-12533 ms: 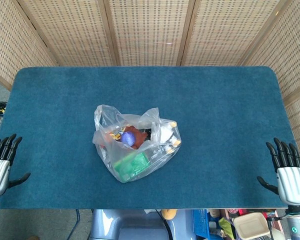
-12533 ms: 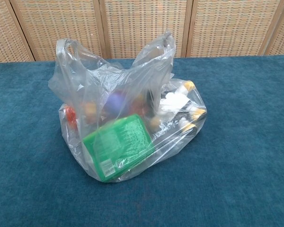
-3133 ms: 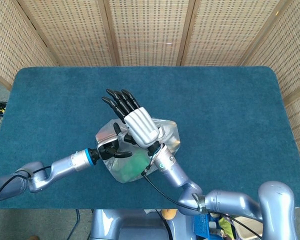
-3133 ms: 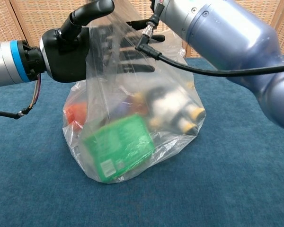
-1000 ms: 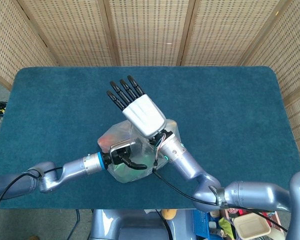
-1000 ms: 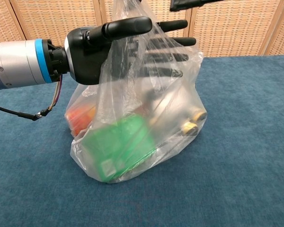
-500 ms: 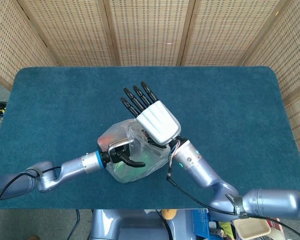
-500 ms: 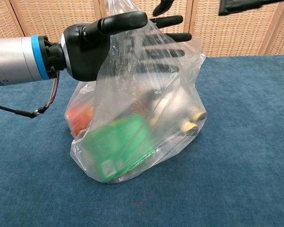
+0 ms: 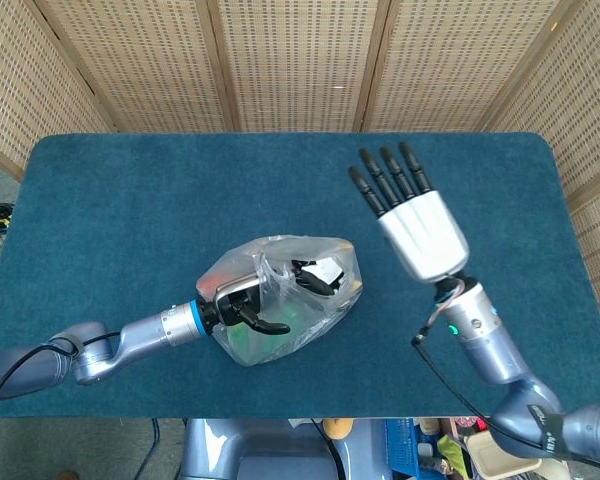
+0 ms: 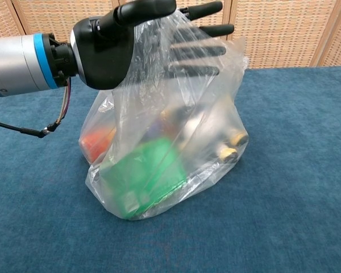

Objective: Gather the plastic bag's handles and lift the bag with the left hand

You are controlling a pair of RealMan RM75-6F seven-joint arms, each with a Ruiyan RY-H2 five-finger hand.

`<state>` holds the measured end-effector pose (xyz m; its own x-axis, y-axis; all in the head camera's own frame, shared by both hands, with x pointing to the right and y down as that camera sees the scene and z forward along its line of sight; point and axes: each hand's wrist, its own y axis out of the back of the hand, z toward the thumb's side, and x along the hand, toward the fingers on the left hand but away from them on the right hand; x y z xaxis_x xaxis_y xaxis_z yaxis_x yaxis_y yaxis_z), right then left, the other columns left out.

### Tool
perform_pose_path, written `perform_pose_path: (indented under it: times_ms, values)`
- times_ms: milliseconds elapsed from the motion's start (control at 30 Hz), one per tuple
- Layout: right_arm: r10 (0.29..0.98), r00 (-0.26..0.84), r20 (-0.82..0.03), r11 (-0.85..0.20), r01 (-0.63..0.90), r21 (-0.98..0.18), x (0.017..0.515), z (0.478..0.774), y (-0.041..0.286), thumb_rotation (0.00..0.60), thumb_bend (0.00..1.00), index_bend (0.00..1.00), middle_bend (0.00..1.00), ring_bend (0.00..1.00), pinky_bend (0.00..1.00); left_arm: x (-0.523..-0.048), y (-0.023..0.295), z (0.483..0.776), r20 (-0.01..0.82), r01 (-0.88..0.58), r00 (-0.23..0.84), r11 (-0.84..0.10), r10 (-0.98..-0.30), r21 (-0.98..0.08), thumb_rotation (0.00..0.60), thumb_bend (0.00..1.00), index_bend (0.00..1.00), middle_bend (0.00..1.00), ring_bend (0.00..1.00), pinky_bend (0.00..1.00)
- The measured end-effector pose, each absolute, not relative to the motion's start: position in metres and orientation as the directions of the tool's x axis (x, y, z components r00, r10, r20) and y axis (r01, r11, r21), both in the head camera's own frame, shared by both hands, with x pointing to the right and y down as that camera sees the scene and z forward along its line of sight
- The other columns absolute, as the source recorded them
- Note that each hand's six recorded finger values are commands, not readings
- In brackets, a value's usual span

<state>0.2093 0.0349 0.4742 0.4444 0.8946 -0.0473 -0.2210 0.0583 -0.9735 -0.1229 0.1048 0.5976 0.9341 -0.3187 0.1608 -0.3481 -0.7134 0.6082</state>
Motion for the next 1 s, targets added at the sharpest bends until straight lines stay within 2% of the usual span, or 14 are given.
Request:
perform_pose_path:
  times_ms: [267, 467, 733, 1000]
  values:
    - [0.948, 0.307, -0.078, -0.006, -0.227, -0.974, 0.295, 0.489, 0.042, 0.600, 0.00, 0.00, 0.00, 0.00, 0.00, -0.122, 0.099, 0.586, 0.106, -0.342, 0.927, -0.695, -0.360, 0.633, 0.584, 0.25, 0.27, 0.23, 0.18, 0.19]
    - [0.960, 0.243, -0.143, -0.090, -0.214, -0.973, 0.344, 0.523, 0.071, 0.600, 0.00, 0.00, 0.00, 0.00, 0.00, -0.124, 0.093, 0.576, 0.067, -0.342, 0.913, -0.668, -0.402, 0.661, 0.587, 0.25, 0.29, 0.25, 0.18, 0.19]
    - [0.949, 0.241, -0.202, -0.160, -0.185, -0.970, 0.361, 0.563, 0.116, 0.600, 0.00, 0.00, 0.00, 0.00, 0.00, -0.130, 0.084, 0.563, 0.006, -0.316, 0.885, -0.591, -0.466, 0.742, 0.586, 0.24, 0.31, 0.31, 0.18, 0.19]
    - [0.945, 0.230, -0.230, -0.207, -0.122, -0.971, 0.364, 0.589, 0.151, 0.600, 0.00, 0.00, 0.00, 0.00, 0.00, -0.148, 0.065, 0.531, -0.107, -0.261, 0.828, -0.547, -0.551, 0.796, 0.587, 0.24, 0.32, 0.35, 0.20, 0.21]
